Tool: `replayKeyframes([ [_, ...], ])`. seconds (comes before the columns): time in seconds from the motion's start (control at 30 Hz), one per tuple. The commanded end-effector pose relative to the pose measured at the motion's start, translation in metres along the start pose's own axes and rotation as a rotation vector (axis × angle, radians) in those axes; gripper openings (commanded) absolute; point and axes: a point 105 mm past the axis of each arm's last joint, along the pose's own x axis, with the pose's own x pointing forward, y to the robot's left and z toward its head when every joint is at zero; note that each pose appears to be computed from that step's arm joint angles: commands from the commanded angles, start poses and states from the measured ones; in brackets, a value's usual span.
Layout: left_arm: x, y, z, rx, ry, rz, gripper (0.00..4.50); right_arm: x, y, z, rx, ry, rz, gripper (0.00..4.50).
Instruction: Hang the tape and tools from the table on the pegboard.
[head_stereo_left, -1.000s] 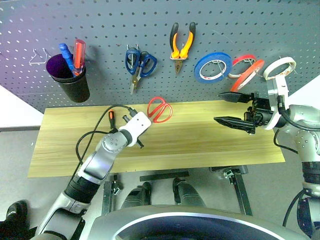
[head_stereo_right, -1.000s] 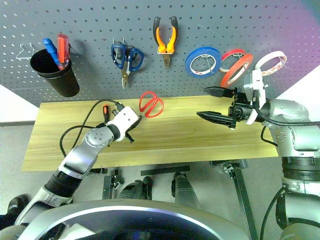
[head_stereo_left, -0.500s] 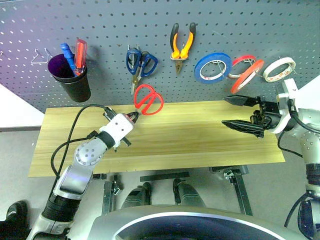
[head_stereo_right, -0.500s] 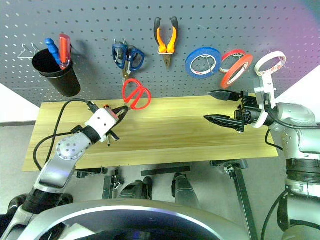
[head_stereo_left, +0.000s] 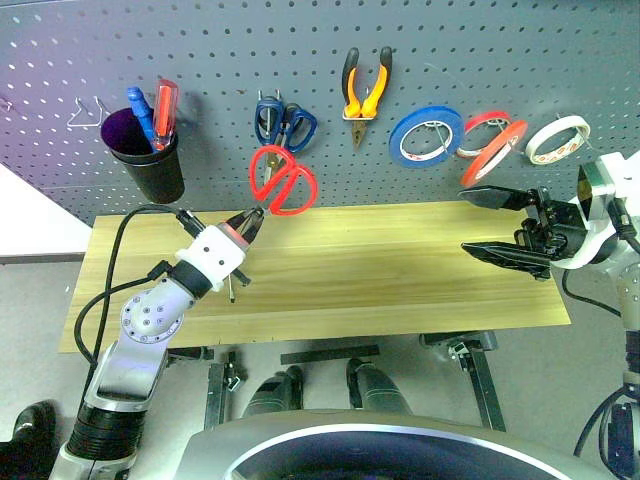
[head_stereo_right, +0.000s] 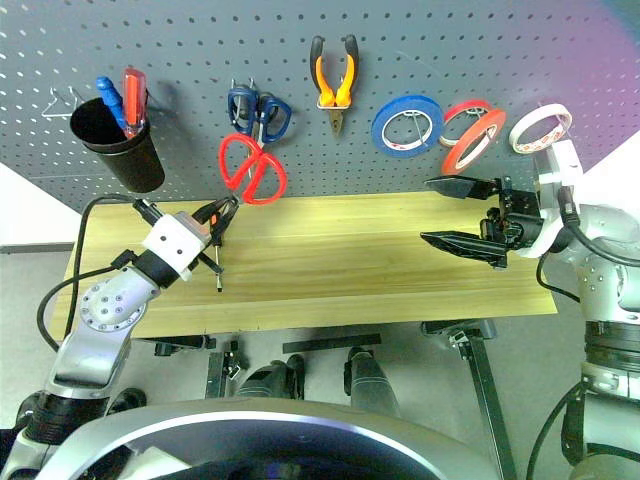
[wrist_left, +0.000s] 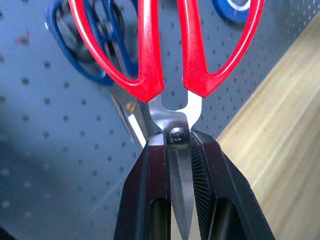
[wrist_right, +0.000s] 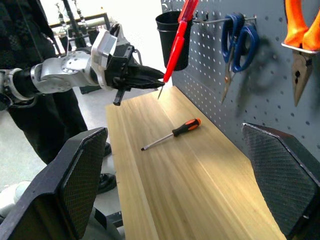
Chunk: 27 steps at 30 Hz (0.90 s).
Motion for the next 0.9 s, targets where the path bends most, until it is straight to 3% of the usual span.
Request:
replayKeyframes([
  [0.03, 0.004, 0.014, 0.016, 0.022, -0.052, 0.056, 0.25, -0.001, 0.005, 0.017, -0.049, -0.038, 0.025, 4.5],
  [0.63, 0.038, 0.02, 0.005, -0.055, -0.038, 0.102, 0.25, 0.011, 0.013, 0.02, -0.074, -0.037, 0.057, 4.5],
  [0.9, 0.064, 0.025, -0.016, -0.119, 0.039, 0.149, 0.25, 0.016, 0.016, 0.022, -0.08, -0.036, 0.068, 4.5],
])
